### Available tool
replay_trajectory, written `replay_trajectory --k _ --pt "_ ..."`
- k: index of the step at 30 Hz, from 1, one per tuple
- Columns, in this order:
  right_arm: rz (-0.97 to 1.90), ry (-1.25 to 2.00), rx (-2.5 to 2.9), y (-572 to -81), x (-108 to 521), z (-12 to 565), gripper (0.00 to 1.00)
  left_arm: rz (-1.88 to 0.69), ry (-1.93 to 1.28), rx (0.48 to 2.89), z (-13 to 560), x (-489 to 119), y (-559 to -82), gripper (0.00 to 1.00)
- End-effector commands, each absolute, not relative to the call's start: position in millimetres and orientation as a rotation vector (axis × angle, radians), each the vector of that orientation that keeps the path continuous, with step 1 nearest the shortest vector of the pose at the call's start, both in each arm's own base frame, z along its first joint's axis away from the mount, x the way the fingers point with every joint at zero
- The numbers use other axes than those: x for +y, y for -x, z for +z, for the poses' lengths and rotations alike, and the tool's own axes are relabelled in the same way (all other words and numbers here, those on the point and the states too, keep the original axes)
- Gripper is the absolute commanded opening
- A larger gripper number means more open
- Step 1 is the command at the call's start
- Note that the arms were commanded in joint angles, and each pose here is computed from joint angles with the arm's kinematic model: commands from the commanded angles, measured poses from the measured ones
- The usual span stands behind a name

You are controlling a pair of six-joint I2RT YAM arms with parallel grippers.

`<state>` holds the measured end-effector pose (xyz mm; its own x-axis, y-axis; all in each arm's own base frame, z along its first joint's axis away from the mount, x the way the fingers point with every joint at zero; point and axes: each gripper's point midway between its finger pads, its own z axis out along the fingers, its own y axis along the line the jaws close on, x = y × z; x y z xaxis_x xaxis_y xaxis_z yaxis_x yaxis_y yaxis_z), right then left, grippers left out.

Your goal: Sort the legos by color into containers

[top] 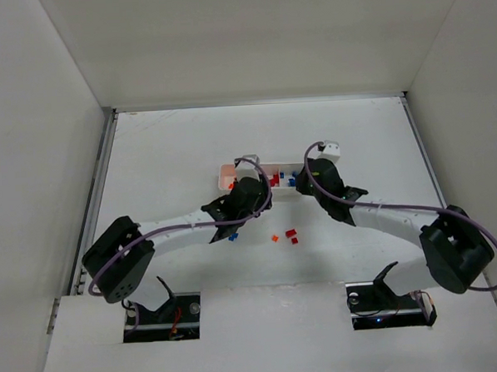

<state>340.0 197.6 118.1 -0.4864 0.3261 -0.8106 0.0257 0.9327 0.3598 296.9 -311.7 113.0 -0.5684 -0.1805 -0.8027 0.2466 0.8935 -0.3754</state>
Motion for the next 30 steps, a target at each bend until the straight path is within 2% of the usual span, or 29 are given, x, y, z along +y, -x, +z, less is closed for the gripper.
replay_trajectory --k 1,4,7,10,13,16,21,30 --pt "0.373 -0.272 1.982 -371.3 198.6 141.1 0.24 -0.525 -0.046 2.060 117.7 -290.0 -283.5 0.31" --pt "0.368 -0.274 1.977 -382.7 199.7 143.7 0.27 -0.531 -0.085 2.067 114.3 -282.8 -264.7 0.32" --pt "0.355 -0.253 1.973 -386.0 201.8 147.2 0.42 -0.553 -0.169 2.084 107.3 -288.4 -244.4 0.33" --pt "0.362 -0.252 1.959 -384.8 201.3 151.7 0.49 -0.575 -0.298 2.106 97.6 -300.6 -220.5 0.35" --pt "0.358 -0.251 1.962 -378.8 196.9 150.8 0.49 -0.576 -0.423 2.108 88.4 -313.3 -200.7 0.37" --pt "0.376 -0.245 1.963 -364.1 195.7 149.5 0.45 -0.568 -0.543 2.112 78.1 -323.0 -183.8 0.42" --pt "0.439 -0.222 1.965 -326.5 195.8 146.6 0.41 -0.531 -0.604 2.131 64.2 -326.0 -175.2 0.50" --pt "0.486 -0.172 2.032 -278.2 200.2 124.9 0.40 -0.438 -0.636 2.189 30.6 -325.0 -181.3 0.45"
